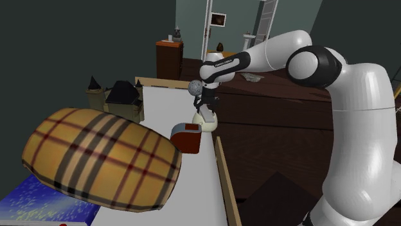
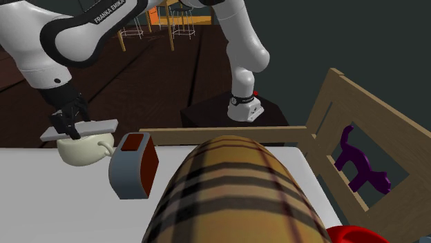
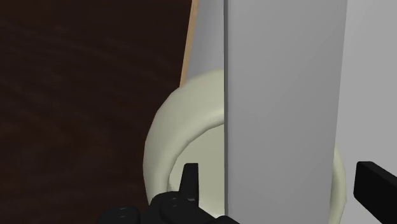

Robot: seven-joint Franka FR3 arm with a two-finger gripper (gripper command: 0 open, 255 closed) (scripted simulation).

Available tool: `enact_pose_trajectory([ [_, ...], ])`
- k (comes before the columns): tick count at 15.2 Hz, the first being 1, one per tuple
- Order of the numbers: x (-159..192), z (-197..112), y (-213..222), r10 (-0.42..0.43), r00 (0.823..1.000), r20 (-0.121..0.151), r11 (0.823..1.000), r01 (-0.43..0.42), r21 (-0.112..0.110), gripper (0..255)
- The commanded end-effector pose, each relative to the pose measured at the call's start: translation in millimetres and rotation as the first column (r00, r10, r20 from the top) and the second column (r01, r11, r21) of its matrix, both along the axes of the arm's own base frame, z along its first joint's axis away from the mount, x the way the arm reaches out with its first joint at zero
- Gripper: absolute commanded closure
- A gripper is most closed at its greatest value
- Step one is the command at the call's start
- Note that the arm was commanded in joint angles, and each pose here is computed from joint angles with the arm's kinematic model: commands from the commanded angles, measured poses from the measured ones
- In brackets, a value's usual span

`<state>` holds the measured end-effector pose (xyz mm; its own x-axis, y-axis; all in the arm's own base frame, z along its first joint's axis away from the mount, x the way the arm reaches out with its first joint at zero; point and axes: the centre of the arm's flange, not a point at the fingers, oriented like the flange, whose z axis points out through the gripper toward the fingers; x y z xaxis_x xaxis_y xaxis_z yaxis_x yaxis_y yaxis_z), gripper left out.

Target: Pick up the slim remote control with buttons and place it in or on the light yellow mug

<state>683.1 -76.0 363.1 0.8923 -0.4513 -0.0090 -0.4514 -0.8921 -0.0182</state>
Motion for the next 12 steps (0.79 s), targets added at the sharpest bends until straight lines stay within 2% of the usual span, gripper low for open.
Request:
enact_pose_trajectory([
  [1,0,14,0,0.000,1.000,0.000,1.000,0.000,0.000,0],
  [4,0,50,-1,0.000,1.000,0.000,1.000,0.000,0.000,0],
  [12,0,50,-1,0.000,1.000,0.000,1.000,0.000,0.000,0],
])
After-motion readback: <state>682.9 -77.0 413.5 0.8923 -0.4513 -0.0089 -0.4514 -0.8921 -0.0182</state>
